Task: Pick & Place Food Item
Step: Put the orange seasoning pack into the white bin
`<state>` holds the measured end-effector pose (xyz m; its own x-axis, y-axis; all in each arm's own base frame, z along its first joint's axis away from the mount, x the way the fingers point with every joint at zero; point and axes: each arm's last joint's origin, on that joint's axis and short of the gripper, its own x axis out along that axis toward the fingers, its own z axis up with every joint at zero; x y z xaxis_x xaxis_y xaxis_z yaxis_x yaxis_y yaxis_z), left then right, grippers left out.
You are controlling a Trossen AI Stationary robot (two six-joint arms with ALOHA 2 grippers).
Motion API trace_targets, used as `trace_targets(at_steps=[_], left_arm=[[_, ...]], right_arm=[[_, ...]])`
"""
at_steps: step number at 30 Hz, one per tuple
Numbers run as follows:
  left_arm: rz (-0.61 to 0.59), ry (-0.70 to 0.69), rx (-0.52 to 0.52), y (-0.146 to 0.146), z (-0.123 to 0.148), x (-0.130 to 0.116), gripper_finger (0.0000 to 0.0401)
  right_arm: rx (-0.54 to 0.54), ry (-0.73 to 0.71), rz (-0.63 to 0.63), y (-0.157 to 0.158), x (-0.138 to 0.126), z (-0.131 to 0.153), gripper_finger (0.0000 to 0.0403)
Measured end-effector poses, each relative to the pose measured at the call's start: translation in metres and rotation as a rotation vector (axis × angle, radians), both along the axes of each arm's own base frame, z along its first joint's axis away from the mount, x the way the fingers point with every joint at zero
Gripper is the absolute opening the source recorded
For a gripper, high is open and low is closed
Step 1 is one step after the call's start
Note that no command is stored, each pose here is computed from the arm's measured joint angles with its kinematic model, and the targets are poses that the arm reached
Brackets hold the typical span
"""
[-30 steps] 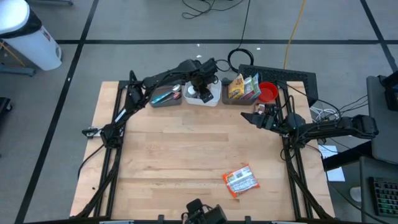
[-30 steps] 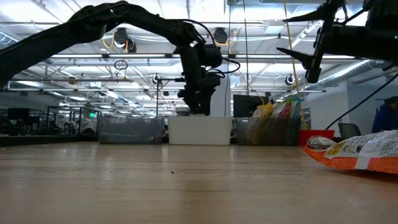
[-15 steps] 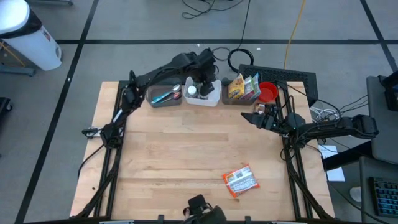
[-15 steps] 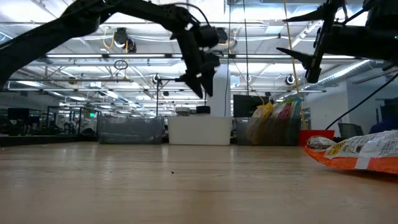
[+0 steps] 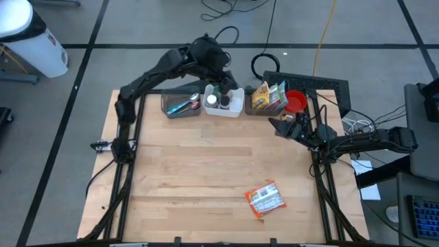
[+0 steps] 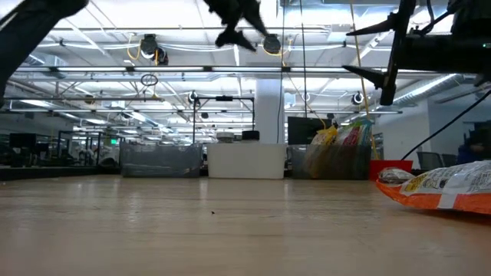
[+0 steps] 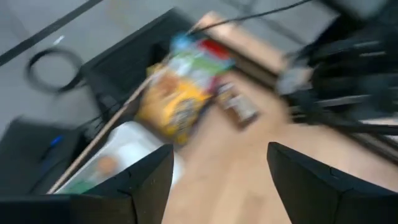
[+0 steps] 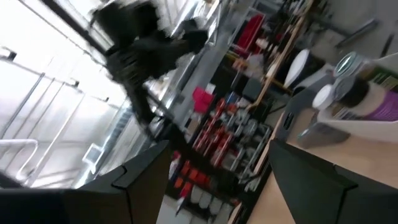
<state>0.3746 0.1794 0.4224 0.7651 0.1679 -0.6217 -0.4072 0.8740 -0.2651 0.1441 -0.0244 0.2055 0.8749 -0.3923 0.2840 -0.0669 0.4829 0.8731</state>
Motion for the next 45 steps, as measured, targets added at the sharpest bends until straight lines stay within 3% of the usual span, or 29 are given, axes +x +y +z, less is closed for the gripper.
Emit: trace_targets(at_steps=[5,9,13,16,20,24,28,31,37,45], left_arm=[[-0.139,-0.077,0.064,-0.057,0.016,0.016,0.0239],[-0.196,-0.073,0.110,-0.102,0.010,0.034,0.0225],[-0.257,-0.154,0.119,-0.143,-0.002,0.056,0.0216],[-0.291,-0.203,0.102,-0.164,-0.010,0.065,0.0211],[-0.300,-0.171,0.074,-0.174,-0.017,0.057,0.0207],[-0.307,-0.247,0.096,-0.177,0.004,0.025,0.0207],[-0.288,-0.398,0.137,-0.172,0.029,-0.033,0.0207],[-0.246,-0.466,0.143,-0.168,0.027,-0.073,0.0207],[-0.185,-0.576,0.099,-0.171,-0.003,-0.138,0.0207],[-0.205,-0.742,-0.036,-0.186,-0.066,-0.179,0.0207]], right_arm=[[0.023,-0.002,-0.074,-0.002,-0.001,0.000,0.0265],[0.027,0.004,-0.098,-0.003,-0.001,-0.001,0.0265],[0.038,0.040,-0.095,-0.003,0.000,-0.005,0.0265],[0.041,0.062,-0.095,-0.003,0.000,-0.007,0.0265],[0.041,0.079,-0.096,-0.003,0.001,-0.008,0.0265],[0.042,0.111,-0.117,-0.003,0.001,-0.011,0.0265],[0.060,0.141,-0.162,-0.005,0.002,-0.015,0.0265],[0.071,0.164,-0.207,-0.006,0.003,-0.018,0.0265],[0.087,0.203,-0.276,-0.008,0.006,-0.024,0.0265],[0.207,0.174,-0.249,-0.009,0.011,-0.031,0.0265]])
